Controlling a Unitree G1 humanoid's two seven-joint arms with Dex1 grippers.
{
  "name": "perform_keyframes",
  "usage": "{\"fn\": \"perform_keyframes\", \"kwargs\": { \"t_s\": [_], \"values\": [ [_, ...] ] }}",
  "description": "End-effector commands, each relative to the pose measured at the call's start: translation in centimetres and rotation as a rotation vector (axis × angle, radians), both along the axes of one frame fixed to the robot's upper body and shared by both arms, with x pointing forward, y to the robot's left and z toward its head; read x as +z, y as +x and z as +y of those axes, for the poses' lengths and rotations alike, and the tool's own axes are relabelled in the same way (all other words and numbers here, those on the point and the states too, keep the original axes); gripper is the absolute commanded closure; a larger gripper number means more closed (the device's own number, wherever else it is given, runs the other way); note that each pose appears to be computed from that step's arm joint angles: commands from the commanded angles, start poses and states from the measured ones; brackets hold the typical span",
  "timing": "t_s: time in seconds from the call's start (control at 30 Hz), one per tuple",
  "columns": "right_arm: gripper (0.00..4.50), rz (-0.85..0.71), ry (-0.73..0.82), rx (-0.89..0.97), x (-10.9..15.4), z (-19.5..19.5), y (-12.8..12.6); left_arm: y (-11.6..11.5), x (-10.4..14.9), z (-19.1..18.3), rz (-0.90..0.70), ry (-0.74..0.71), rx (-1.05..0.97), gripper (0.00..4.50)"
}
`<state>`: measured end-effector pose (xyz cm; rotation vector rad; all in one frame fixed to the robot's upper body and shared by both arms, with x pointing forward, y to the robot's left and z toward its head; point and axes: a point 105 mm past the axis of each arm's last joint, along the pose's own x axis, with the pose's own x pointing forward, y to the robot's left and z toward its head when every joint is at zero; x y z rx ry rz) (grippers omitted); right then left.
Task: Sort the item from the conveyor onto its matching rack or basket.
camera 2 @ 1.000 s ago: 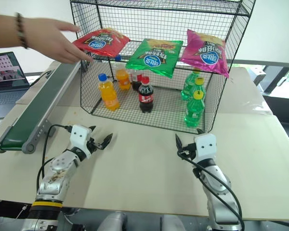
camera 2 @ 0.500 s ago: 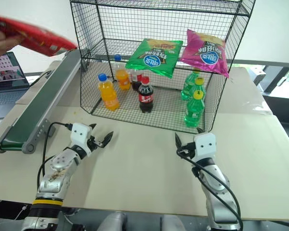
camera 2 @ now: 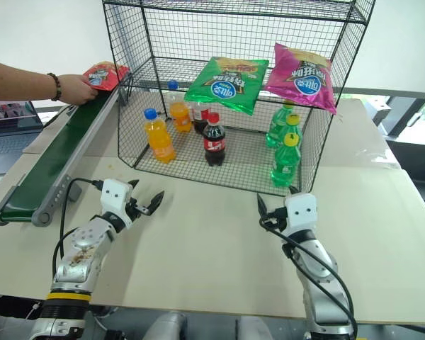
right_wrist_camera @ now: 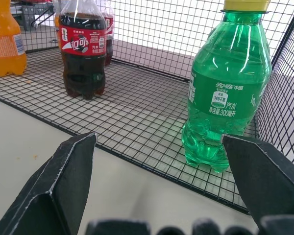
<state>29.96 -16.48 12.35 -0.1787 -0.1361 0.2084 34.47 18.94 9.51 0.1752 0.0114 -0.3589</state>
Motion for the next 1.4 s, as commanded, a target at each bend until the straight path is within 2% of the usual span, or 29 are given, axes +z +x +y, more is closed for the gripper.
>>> {"fn": "perform_keyframes", "kwargs": {
  "t_s": [0.03,0.2,0.37,0.57,0.77,1.0,1.23,1.4],
  "values": [
    [0.0,-0.057,0.004,0.029,1.7,0.3,-0.2,-0.8,0.9,1.0,-0.02,-0.032,-0.006,0.03],
    [0.0,-0.064,0.013,0.083,2.6,0.7,0.0,-2.7,2.0,1.6,0.012,-0.139,-0.055,0.03],
    [0.0,-0.083,-0.004,0.287,4.4,2.8,0.6,-6.1,4.9,2.9,0.049,-0.302,-0.091,0.03],
    [0.0,-0.109,-0.011,0.607,7.0,5.7,-0.5,-11.1,7.6,5.3,0.087,-0.66,-0.024,0.03],
    [0.0,-0.118,0.008,0.928,9.0,8.6,-2.0,-14.8,8.4,10.1,0.037,-1.078,0.175,0.03],
    [0.0,-0.119,-0.014,1.258,10.3,11.9,-4.7,-16.3,7.9,14.5,-0.084,-1.386,0.37,0.03],
    [0.0,-0.151,-0.026,1.361,11.2,13.0,-5.5,-17.0,6.0,18.1,-0.125,-1.477,0.519,0.03],
    [0.0,-0.179,-0.028,1.345,11.7,13.3,-4.8,-16.9,5.3,18.7,-0.119,-1.499,0.535,0.03]
  ]
}}
